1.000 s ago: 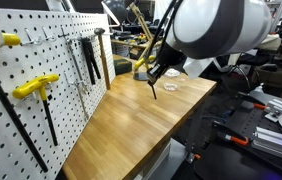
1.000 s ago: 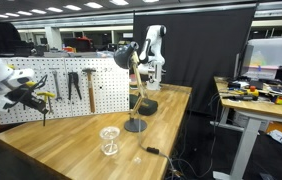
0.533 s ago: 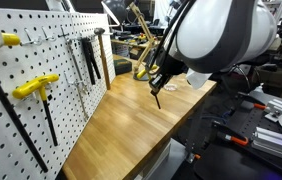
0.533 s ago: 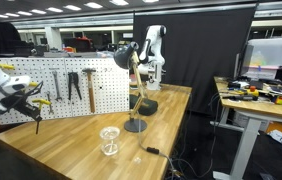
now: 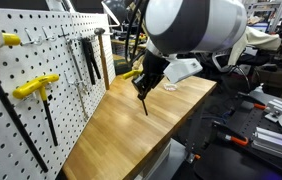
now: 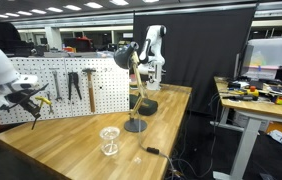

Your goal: Take a T-handle from the wall organizer and put it on the table

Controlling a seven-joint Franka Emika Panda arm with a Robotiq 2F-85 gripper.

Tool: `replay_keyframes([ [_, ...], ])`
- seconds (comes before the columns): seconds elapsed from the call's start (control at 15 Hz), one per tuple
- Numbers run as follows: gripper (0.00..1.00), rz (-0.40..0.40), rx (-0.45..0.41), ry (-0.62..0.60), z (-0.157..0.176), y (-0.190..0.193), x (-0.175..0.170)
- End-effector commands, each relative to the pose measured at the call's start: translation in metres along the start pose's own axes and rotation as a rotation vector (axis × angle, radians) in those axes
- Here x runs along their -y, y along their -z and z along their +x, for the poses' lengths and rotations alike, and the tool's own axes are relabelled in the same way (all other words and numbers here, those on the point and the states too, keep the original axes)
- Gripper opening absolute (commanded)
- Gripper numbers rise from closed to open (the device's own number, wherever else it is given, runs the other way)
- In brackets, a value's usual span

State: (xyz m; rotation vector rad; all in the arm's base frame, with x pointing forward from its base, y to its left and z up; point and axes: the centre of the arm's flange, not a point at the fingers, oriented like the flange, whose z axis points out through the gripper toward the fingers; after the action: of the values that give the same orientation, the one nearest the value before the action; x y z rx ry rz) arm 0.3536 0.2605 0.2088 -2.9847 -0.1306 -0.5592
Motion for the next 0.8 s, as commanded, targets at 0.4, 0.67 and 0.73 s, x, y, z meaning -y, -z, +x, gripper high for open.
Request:
replay_keyframes([
  [0.4, 0.02, -0.022, 0.147, -0.260, 0.018, -0.060, -0.008],
  [0.67, 0.02, -0.047, 0.208, -0.316, 0.011, -0.083, -0.009],
  [0.73, 0.02, -0.045, 0.217, -0.327, 0.012, -0.086, -0.009],
])
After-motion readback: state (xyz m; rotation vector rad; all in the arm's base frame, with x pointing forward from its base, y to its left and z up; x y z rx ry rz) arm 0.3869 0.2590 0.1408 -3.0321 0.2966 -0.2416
